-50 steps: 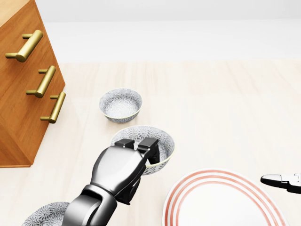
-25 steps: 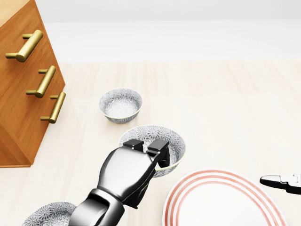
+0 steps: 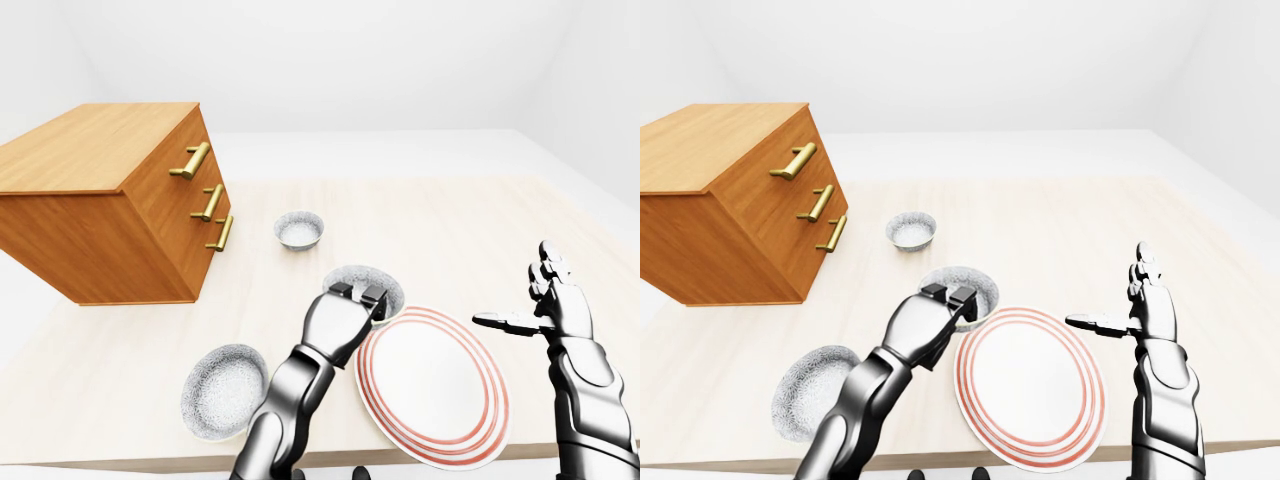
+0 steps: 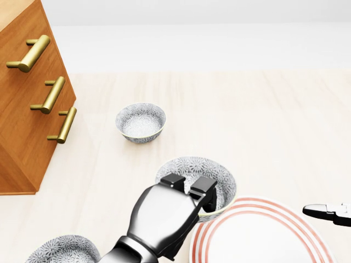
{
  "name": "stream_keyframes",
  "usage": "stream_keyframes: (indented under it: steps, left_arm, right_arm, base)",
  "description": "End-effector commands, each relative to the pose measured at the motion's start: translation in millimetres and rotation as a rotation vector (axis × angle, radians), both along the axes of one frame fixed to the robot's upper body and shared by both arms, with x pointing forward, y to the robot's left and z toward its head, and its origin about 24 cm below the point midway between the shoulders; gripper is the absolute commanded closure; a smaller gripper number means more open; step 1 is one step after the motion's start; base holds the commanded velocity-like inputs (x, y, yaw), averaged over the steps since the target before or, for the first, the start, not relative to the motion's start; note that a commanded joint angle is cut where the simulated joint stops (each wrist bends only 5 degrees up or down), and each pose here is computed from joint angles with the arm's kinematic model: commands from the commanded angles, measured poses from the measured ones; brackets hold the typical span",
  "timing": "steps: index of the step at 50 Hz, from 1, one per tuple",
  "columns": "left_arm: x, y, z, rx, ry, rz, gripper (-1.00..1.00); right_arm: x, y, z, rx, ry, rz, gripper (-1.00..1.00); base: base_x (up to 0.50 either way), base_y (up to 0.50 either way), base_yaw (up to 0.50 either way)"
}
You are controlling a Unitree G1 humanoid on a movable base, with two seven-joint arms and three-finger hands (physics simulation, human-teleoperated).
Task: Put the bowl in the middle on the plate.
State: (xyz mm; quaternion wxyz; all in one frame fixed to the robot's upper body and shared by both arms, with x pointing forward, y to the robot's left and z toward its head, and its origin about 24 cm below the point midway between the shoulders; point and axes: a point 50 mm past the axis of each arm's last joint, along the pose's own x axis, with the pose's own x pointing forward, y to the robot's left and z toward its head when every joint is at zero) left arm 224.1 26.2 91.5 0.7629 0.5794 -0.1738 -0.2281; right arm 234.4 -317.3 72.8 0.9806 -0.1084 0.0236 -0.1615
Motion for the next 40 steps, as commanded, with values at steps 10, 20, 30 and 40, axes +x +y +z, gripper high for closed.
stream_keyframes:
  steps: [10, 20, 30, 40]
  left_arm:
    - [-11.6, -10, -7, -0.058, 0.013, -0.038, 1.0]
    - [-16.7, -15, -7, -0.06, 0.017, -0.052, 1.0]
    - [-20.6, -20, -9, -0.064, 0.023, -0.07, 1.0]
    - [-23.8, -26, -11, -0.063, 0.028, -0.088, 1.0]
  right_arm:
    - [0, 1, 1, -0.005, 0.0, 0.003, -1.0]
    - [0, 1, 0, -0.004, 0.003, 0.003, -1.0]
    - [1, 0, -4, 0.002, 0.018, 0.0, -1.0]
    - [0, 1, -1, -0.005, 0.008, 0.005, -1.0]
  base:
    - [0.0, 0.0, 0.0]
    - [0.0, 0.0, 0.0]
    - [0.0, 0.0, 0.0]
    - [0.0, 0.0, 0.0]
